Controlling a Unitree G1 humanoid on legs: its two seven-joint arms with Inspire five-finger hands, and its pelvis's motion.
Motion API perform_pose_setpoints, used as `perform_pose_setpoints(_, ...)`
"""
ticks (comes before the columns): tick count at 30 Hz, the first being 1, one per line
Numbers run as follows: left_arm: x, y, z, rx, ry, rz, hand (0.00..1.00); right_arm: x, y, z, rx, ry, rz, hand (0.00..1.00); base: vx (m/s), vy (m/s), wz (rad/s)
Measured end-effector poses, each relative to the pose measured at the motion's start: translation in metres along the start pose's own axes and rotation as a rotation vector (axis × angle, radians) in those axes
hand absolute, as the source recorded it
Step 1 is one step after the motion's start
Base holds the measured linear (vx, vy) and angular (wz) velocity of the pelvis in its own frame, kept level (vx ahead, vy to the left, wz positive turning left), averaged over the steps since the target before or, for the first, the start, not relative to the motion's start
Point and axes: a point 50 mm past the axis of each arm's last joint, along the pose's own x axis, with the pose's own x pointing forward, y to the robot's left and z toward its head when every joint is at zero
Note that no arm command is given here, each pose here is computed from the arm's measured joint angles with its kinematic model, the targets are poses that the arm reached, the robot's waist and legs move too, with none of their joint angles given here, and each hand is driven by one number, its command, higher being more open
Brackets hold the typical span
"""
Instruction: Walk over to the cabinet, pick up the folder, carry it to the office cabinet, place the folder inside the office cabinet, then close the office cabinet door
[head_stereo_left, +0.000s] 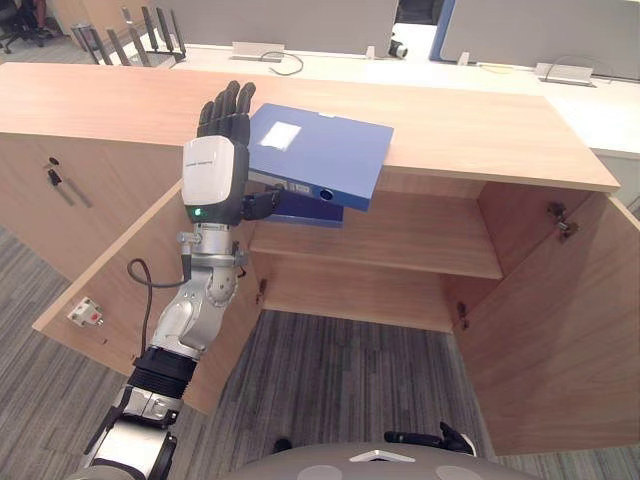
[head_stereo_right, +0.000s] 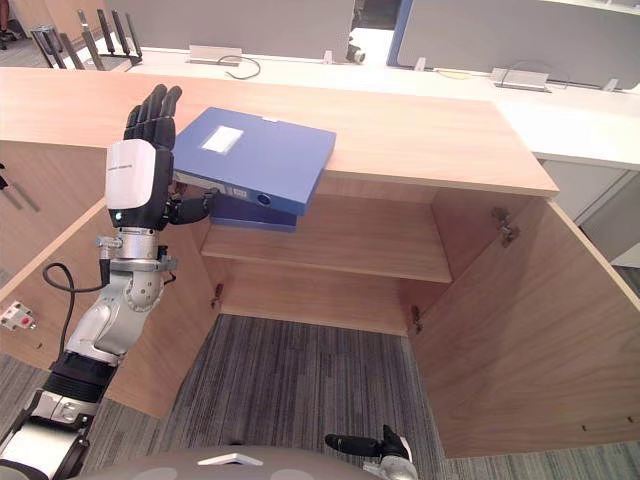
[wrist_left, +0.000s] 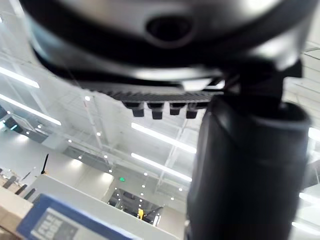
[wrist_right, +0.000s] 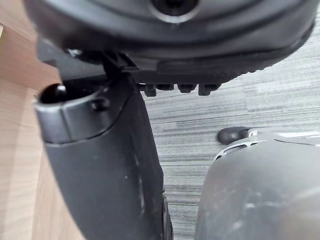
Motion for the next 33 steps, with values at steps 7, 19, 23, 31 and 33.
perform_pose_setpoints(7, 0.010, -0.004, 0.016, -0.007, -0.118, -0.044, 1.00, 0.000, -0.001, 0.000, 0.010, 0.003, -0.004, 1.00, -0.01, -0.005, -0.01)
perform_pose_setpoints(19, 0.004, -0.017, 0.038, -0.042, -0.287, -0.173, 1.00, 0.000, -0.002, 0.000, 0.022, 0.009, -0.009, 1.00, 0.01, -0.008, -0.02)
perform_pose_setpoints(23, 0.004, -0.016, 0.036, -0.033, -0.287, -0.184, 1.00, 0.001, -0.001, 0.004, 0.023, -0.003, -0.008, 1.00, 0.01, -0.027, 0.00)
perform_pose_setpoints(31, 0.001, -0.019, 0.038, -0.032, -0.306, -0.210, 1.00, 0.002, -0.001, 0.006, 0.023, -0.007, -0.007, 1.00, -0.03, -0.036, -0.02)
perform_pose_setpoints(33, 0.001, -0.019, 0.038, -0.032, -0.307, -0.210, 1.00, 0.002, -0.001, 0.007, 0.023, -0.008, -0.007, 1.00, -0.04, -0.026, -0.02)
